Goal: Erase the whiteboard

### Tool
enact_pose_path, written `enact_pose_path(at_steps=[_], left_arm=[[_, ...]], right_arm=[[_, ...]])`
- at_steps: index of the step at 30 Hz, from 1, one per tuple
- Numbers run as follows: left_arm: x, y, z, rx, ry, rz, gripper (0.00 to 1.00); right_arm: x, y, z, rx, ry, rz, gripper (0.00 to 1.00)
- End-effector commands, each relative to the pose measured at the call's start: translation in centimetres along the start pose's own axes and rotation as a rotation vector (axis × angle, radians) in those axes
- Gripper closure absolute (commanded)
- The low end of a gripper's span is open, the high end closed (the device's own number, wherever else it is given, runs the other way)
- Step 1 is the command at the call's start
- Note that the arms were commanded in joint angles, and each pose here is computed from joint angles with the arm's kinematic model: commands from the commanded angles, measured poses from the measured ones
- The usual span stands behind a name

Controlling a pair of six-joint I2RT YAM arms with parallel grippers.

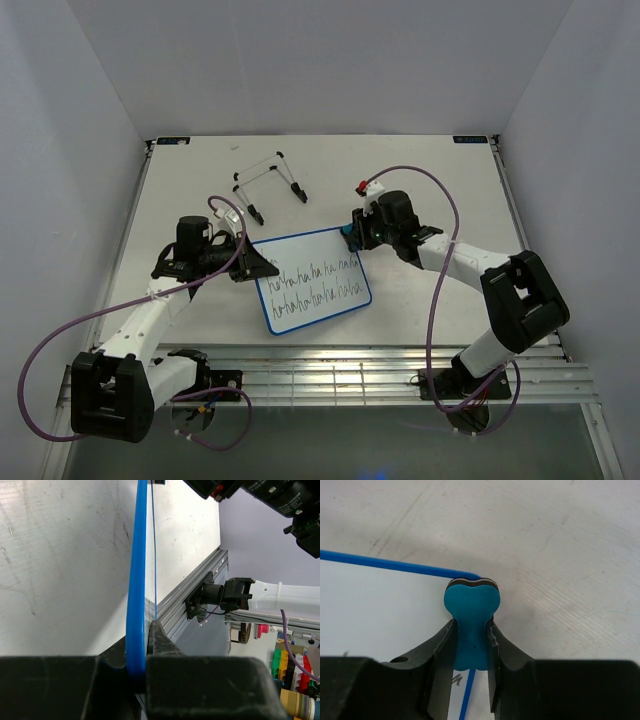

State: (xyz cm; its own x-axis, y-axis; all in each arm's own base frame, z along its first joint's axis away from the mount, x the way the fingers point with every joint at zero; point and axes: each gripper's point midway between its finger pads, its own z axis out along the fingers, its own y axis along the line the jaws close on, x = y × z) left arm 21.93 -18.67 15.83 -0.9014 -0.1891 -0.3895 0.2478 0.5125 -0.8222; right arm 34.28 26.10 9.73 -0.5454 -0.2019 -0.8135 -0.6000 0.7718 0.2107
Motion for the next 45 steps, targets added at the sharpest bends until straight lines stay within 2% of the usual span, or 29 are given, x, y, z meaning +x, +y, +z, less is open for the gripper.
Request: enact_pose_path(at_steps=[1,7,11,14,19,22,23,28,31,35,40,42,45], left_arm=[[-0.4,-4.1,-0.4,0.177,0.014,0.268,1.0],[-1.0,-4.5,-0.5,0.169,-0.029,0.284,1.0],[-1.2,-4.5,-0.3,0.167,-0.031,0.281,1.0],[-1.4,-4.6,-0.3,0.168,-0.039,0.284,1.0],[-1.4,-5.0,-0.4,0.179,-0.038,0.29,1.0],[-1.4,-5.0,-0.4,0.183,-0.034,0.292,1.0],[-1.4,-4.9,-0.3,0.182,-0.033,0.289,1.0],[-1.1,-4.5,-0.1,0.179,-0.02,0.275,1.0],[-0.7,-4.3,0.0,0.182,-0.007,0.265,1.0],[-0.3,-3.8,0.2,0.182,0.009,0.247,1.0],[-0.1,-3.7,0.2,0.181,0.014,0.238,1.0],[-0.2,-3.6,0.3,0.174,0.011,0.235,1.0],[-0.5,-3.5,0.3,0.164,0.003,0.228,1.0]], right_arm=[[3.5,6.4,-1.2,-0.213,0.134,-0.002,0.74],[4.6,15.0,-2.9,-0.337,0.133,-0.053,0.74],[4.1,19.1,-3.8,-0.387,0.1,-0.04,0.74],[5.3,17.7,-3.2,-0.306,0.108,-0.007,0.74],[10.0,10.2,-2.9,-0.087,0.179,0.081,0.74],[10.7,5.5,-3.3,0.031,0.152,0.151,0.73],[12.1,4.2,-3.6,0.061,0.174,0.17,0.73],[12.9,-2.1,-4.2,0.21,0.169,0.256,0.73],[12.3,-3.8,-4.1,0.232,0.158,0.295,0.73],[8.9,-2.5,-3.2,0.138,0.093,0.27,0.73],[2.9,2.7,-3.1,-0.057,-0.05,0.2,0.74],[1.9,4.2,-3.0,-0.058,-0.068,0.169,0.74],[0.8,3.1,-3.0,0.034,-0.092,0.198,0.76]])
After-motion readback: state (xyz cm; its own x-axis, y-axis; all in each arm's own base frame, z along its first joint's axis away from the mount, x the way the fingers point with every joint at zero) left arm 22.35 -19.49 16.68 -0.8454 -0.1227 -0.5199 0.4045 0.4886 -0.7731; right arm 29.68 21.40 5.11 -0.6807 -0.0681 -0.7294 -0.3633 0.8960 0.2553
